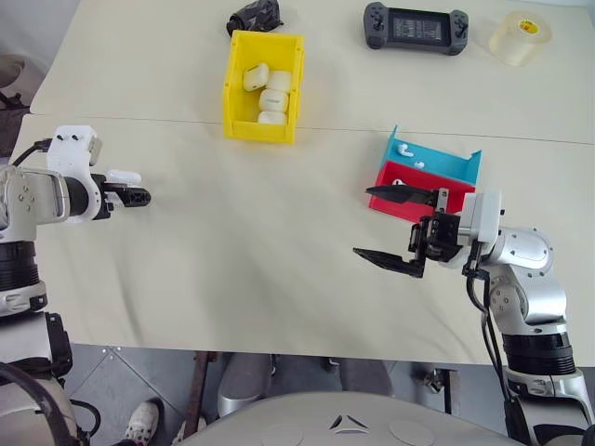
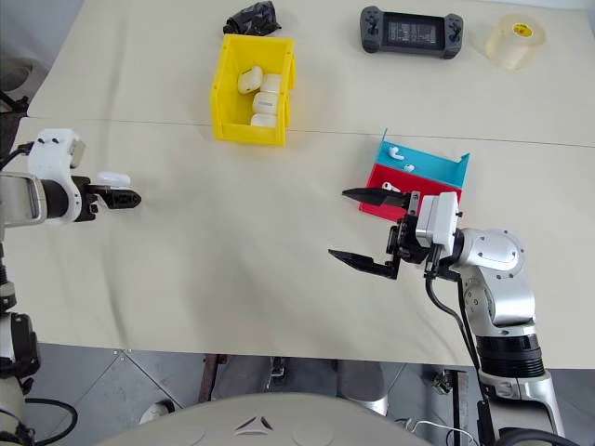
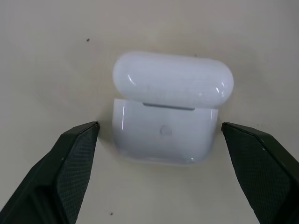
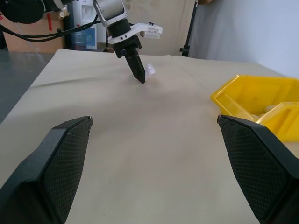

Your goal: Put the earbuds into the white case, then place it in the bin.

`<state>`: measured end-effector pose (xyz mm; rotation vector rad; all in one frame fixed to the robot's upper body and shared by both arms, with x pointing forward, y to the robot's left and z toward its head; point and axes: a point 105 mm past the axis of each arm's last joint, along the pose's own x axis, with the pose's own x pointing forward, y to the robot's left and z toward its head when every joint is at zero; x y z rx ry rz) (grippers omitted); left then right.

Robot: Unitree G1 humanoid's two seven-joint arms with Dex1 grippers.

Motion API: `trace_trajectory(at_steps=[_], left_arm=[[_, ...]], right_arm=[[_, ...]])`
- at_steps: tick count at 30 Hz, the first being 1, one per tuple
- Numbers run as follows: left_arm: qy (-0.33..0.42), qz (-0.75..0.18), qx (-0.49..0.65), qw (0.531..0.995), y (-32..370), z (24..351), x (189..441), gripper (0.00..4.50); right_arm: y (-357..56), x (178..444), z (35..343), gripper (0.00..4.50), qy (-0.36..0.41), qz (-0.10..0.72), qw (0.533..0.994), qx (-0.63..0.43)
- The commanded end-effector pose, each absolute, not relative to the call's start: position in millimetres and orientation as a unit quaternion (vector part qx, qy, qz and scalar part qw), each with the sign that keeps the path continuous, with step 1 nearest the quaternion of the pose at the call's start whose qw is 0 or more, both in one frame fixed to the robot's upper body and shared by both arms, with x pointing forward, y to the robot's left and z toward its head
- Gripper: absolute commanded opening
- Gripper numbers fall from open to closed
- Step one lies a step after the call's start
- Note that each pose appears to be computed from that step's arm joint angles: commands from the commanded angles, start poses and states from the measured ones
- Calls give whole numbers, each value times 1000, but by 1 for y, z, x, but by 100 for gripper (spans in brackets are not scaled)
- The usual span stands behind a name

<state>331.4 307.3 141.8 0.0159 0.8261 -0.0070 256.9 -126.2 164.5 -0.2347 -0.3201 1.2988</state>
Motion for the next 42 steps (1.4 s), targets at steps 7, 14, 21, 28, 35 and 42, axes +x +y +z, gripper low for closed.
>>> trace_trajectory(at_steps=[7, 14, 21, 28, 35, 42], left_arm=[[412, -18, 25, 911, 309, 141, 330, 406], [418, -33, 27, 907, 310, 140, 319, 291], [195, -200, 20, 960, 270, 184, 316, 291], [61, -516, 130, 844, 200, 166, 245, 291], [-55, -625, 80, 775, 139, 156, 236, 291], [-168, -667, 80, 722, 72, 149, 234, 291]], right_arm=[[-127, 257, 174, 450, -176, 587, 781, -122], [-129, 257, 173, 450, -175, 582, 784, -123], [-142, 261, 174, 450, -167, 564, 797, -139], [-183, 269, 181, 450, -138, 521, 821, -188], [-246, 274, 190, 450, -88, 454, 851, -248], [-290, 258, 192, 450, -10, 395, 871, -291]])
